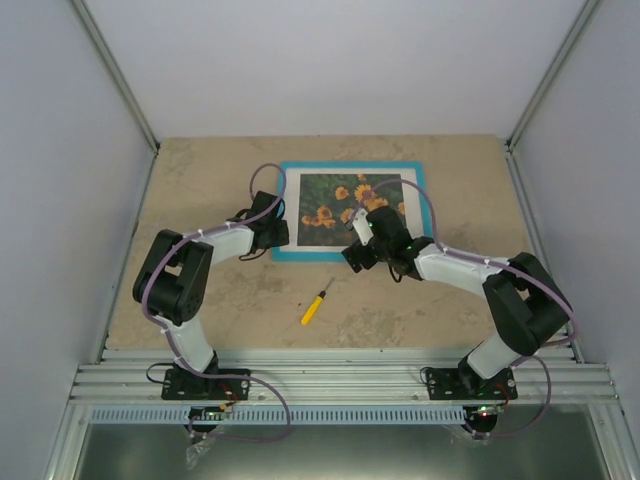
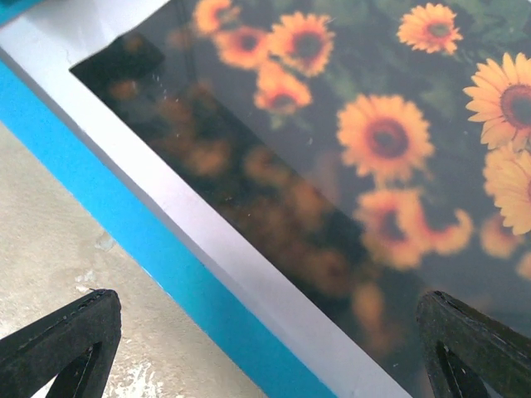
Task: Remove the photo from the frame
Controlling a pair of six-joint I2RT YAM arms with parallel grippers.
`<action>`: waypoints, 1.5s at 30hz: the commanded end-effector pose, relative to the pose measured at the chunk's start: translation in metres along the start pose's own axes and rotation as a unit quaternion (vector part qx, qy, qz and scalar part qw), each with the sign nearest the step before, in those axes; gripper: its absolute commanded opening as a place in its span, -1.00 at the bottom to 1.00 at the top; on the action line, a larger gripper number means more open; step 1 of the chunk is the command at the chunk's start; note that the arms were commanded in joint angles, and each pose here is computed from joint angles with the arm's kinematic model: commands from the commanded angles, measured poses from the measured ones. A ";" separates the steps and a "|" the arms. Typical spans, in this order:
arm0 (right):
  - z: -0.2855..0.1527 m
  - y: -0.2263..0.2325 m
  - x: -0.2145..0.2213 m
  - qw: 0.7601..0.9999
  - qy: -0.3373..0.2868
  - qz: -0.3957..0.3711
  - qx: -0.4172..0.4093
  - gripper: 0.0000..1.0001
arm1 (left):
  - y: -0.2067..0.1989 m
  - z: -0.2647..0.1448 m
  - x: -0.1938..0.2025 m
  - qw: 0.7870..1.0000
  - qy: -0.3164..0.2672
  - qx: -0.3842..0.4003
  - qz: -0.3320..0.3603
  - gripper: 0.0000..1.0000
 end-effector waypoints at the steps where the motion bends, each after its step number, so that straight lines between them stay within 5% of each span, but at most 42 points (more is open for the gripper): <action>1: 0.006 0.007 0.000 0.998 0.013 -0.054 0.015 0.95 | -0.004 -0.008 -0.010 1.000 -0.012 0.004 -0.005 -0.78; 16: 0.011 0.039 0.001 0.971 0.016 -0.212 0.109 0.94 | -0.015 -0.053 -0.041 0.998 -0.057 0.027 -0.017 -0.86; 24: 0.023 0.055 0.010 0.938 0.025 -0.300 0.170 0.76 | -0.019 -0.066 -0.049 0.997 -0.065 0.034 -0.017 -0.86; 45: 0.048 0.042 -0.004 0.872 -0.006 -0.382 0.307 0.29 | -0.030 -0.081 -0.053 0.994 -0.070 0.078 -0.023 -0.85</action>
Point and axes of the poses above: each gripper's point midway between its finger pads, its own z axis out along the fingers, its own y axis along the line the jaws close on, x = y × z, the point moved 4 cm from there along -z, back along the fingers, and after that the axes turned 2 degrees about -z, right-handed, at the moved point
